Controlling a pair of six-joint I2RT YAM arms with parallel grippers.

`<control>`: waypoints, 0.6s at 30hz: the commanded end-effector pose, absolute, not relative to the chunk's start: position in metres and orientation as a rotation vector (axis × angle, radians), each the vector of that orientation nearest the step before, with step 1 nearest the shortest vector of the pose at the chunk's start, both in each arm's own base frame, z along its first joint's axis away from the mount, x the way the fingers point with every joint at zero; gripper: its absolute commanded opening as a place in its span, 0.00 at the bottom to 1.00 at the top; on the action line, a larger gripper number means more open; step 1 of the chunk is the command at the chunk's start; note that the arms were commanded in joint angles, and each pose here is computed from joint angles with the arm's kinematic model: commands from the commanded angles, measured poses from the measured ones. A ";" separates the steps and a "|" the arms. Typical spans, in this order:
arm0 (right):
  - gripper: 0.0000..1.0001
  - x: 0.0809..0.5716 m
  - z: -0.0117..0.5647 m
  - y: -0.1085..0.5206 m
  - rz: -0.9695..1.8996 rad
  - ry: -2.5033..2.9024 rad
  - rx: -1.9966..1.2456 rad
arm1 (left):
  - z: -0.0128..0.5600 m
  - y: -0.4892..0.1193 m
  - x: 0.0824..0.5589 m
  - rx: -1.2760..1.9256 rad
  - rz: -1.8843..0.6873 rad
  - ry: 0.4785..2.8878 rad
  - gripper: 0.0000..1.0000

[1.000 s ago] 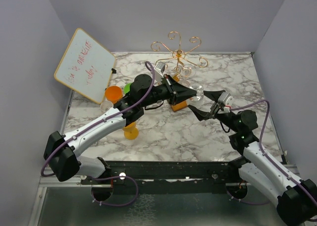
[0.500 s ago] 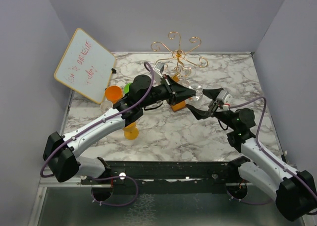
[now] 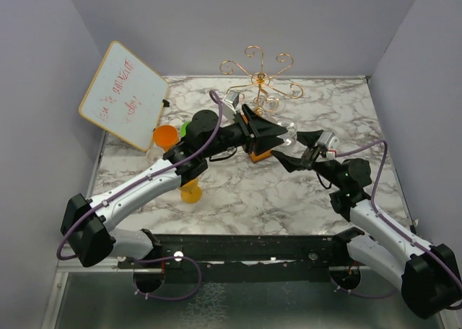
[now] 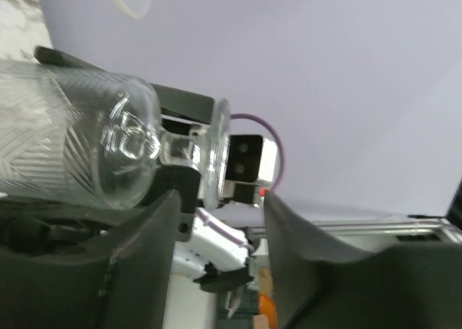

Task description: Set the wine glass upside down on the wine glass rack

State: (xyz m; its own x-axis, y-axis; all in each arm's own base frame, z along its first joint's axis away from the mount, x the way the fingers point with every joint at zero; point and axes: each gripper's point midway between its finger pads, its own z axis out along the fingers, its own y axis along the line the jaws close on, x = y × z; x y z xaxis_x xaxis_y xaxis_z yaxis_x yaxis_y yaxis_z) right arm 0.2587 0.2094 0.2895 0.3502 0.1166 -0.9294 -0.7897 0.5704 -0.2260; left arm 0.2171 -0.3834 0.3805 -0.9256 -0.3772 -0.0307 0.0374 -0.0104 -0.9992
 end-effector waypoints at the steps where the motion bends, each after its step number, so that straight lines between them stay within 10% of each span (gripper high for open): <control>1: 0.04 0.260 0.315 0.191 0.633 0.996 -0.612 | 0.405 -0.372 0.209 -0.290 -2.035 1.882 0.61; 18: 0.04 0.266 0.326 0.160 0.507 1.080 -0.470 | 0.390 -0.278 0.243 0.148 -1.032 1.842 0.93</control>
